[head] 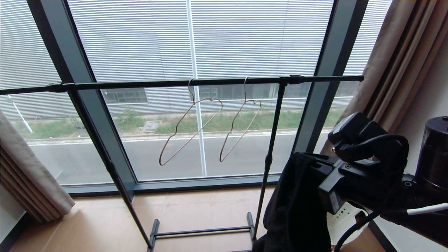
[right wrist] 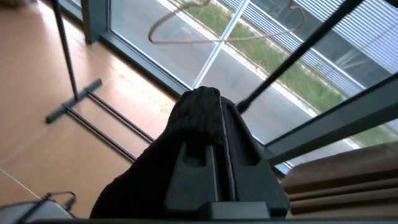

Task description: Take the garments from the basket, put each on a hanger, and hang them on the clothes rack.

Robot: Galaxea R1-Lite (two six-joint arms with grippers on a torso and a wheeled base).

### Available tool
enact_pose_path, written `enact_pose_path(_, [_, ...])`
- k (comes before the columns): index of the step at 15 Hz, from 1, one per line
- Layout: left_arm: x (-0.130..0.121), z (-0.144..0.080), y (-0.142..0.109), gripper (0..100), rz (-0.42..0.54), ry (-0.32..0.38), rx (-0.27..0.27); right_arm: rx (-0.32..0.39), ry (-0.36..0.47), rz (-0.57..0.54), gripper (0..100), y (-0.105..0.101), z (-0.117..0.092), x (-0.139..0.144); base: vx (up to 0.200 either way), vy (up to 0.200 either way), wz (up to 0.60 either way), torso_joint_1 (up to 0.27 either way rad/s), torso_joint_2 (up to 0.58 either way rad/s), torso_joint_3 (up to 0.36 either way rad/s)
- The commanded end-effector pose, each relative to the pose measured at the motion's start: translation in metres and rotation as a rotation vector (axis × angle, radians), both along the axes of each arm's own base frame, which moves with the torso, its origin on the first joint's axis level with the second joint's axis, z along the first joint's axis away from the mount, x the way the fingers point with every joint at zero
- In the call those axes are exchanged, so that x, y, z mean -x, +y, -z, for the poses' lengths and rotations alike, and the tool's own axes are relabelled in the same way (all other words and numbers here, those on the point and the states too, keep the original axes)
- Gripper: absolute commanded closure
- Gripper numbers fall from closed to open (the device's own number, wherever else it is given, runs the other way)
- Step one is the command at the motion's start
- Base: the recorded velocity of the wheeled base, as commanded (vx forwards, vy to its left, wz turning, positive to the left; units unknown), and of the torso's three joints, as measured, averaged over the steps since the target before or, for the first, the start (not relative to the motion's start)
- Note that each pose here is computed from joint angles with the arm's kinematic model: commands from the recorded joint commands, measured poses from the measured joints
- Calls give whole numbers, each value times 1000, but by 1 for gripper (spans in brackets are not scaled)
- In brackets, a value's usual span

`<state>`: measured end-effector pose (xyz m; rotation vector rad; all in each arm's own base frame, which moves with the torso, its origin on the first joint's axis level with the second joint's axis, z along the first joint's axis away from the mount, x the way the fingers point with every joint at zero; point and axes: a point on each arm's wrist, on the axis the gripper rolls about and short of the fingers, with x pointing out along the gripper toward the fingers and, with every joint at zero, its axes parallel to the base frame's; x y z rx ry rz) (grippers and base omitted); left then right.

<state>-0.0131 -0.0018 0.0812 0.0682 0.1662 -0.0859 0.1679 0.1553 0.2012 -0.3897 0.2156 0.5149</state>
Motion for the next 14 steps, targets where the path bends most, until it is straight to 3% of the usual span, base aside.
enact_pose_path(1, [-30,-22,-1,0,70,214,-38,-16,10,37,100,16,-2,-15,0,0,0,0,0,0])
enact_pose_path(4, [-81,-49,-4,0,93,317,36,-60,0,201,100,44,-12,-47,0,0,0,0,0,0])
enact_pose_path(6, [-108,-60,-12,0,141,359,86,-69,16,229,100,55,-24,-55,0,0,0,0,0,0])
enact_pose_path(7, [-128,-66,-24,0,184,418,142,-66,38,269,100,62,-32,-62,0,0,0,0,0,0])
enact_pose_path(10, [-156,-65,-62,0,284,558,221,-85,88,358,100,81,-47,-69,0,0,0,0,0,0])
enact_pose_path(12, [-175,-63,-104,0,362,657,246,-98,99,420,100,89,-48,-75,0,0,0,0,0,0])
enact_pose_path(13, [-176,-63,-105,0,361,660,246,-99,99,422,100,89,-48,-75,0,0,0,0,0,0])
enact_pose_path(14, [-187,-61,-138,0,397,704,246,-113,96,434,100,91,-49,-76,0,0,0,0,0,0])
